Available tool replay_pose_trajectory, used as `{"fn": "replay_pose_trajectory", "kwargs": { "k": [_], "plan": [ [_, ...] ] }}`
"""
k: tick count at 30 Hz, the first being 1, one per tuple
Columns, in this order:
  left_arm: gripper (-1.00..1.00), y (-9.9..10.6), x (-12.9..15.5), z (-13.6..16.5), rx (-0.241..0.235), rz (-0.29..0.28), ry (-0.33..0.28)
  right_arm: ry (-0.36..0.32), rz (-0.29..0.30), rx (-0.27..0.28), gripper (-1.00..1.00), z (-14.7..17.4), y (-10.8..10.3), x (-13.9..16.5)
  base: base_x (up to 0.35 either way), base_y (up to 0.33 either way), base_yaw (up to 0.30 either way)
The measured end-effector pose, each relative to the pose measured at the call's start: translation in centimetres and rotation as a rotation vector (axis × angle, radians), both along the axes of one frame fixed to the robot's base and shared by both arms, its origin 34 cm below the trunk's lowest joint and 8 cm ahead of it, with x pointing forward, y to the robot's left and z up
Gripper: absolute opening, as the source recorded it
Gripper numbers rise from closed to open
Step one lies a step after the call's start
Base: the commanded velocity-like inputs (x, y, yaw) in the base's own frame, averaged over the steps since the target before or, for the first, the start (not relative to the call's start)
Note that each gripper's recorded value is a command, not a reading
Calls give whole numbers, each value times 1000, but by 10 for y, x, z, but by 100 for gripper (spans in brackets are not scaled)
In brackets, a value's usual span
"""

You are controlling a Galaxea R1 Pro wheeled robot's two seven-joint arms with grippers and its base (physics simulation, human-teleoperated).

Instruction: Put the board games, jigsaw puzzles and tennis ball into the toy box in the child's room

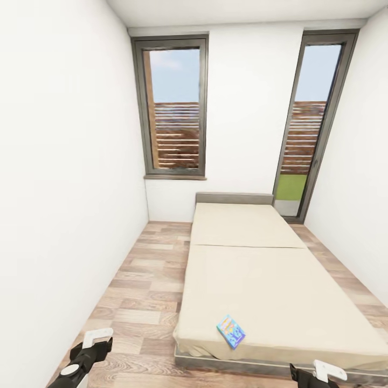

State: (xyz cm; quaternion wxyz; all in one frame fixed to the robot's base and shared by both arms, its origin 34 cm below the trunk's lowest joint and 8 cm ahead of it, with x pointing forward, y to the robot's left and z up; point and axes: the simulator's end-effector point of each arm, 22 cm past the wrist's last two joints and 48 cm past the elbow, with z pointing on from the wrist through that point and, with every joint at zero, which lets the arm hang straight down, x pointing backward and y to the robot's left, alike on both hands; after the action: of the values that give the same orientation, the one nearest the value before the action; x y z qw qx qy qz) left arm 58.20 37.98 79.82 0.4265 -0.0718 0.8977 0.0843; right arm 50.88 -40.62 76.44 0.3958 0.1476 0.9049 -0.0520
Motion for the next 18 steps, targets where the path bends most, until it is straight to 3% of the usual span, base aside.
{"fn": "replay_pose_trajectory", "kwargs": {
  "k": [18],
  "plan": [
    [100,0,0,-1,1,-2,3,2,1,2,100,-1,2,0,-34,-268,0]
  ]
}}
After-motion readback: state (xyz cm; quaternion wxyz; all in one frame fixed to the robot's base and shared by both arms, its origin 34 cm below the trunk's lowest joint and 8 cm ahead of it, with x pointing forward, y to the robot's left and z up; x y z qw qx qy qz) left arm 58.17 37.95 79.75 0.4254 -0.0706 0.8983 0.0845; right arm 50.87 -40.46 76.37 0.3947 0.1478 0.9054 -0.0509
